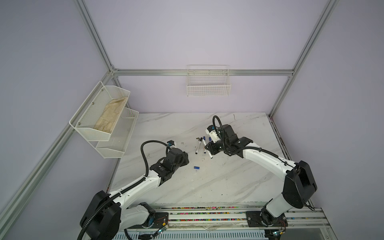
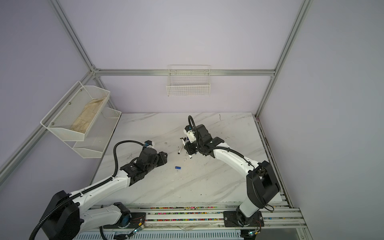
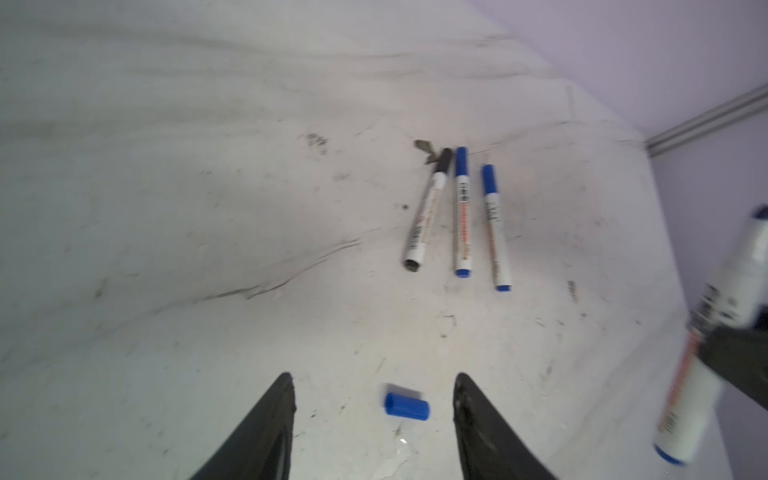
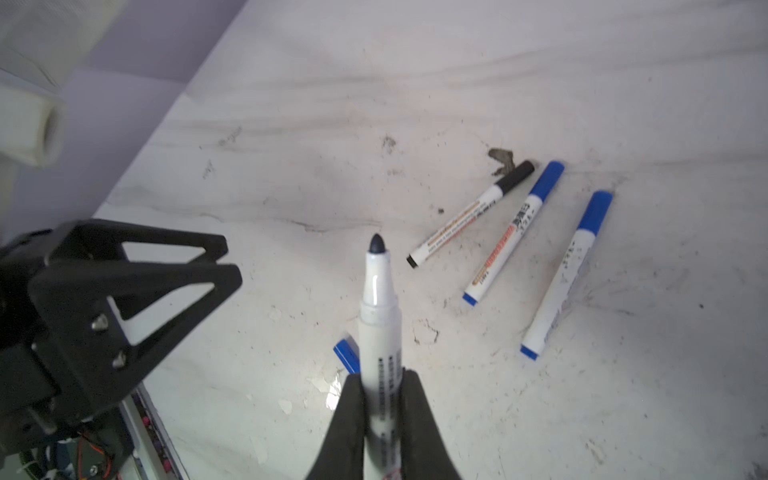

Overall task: Insert the pens into the pen caps
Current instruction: 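Grasp the uncapped white marker with the right gripper and lift it upright, then close the left gripper on the upright marker held by the right gripper, then hold the marker upright in the left gripper while the right gripper moves to the cap, then grasp the loose blue cap on the table with the right gripper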

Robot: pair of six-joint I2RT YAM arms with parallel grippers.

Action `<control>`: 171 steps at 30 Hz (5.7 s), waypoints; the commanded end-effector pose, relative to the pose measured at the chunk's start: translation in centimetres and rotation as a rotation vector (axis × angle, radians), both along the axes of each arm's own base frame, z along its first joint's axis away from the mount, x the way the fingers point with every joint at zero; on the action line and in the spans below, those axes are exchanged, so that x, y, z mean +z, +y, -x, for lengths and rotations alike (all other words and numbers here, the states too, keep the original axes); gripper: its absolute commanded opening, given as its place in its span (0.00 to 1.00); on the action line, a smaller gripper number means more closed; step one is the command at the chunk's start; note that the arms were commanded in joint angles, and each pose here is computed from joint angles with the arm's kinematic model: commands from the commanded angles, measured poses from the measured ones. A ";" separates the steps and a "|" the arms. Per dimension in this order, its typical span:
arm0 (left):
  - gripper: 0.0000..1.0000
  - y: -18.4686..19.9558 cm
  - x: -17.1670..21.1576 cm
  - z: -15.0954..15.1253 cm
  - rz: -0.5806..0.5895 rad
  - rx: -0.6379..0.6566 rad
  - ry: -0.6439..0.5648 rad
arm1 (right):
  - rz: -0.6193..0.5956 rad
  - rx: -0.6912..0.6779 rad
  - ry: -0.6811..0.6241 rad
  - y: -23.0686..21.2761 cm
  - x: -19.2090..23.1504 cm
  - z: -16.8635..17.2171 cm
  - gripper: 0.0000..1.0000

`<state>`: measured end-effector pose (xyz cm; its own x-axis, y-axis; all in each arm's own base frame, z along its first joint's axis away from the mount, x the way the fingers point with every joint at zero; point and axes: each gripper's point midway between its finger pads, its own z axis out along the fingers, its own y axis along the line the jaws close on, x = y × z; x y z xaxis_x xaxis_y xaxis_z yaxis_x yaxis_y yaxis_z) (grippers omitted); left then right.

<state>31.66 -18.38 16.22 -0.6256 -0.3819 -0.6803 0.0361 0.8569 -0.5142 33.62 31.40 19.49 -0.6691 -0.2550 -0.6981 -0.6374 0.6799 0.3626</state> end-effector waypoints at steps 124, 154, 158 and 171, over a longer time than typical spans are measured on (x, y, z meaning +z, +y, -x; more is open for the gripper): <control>0.00 6.1 1.5 -1.4 -0.108 0.284 -0.087 | 0.439 0.105 0.444 -0.6 -16.9 8.9 0.47; 0.00 5.8 1.1 -1.5 -0.132 0.265 -0.077 | 0.684 0.012 0.286 -1.0 -17.4 6.2 0.47; 0.00 5.4 1.3 -1.8 -0.122 0.253 -0.075 | 0.688 0.001 0.288 -1.5 -17.4 6.1 0.47; 0.00 4.4 1.1 -1.5 -0.098 0.197 -0.071 | 0.639 0.033 0.290 0.4 -18.2 5.4 0.33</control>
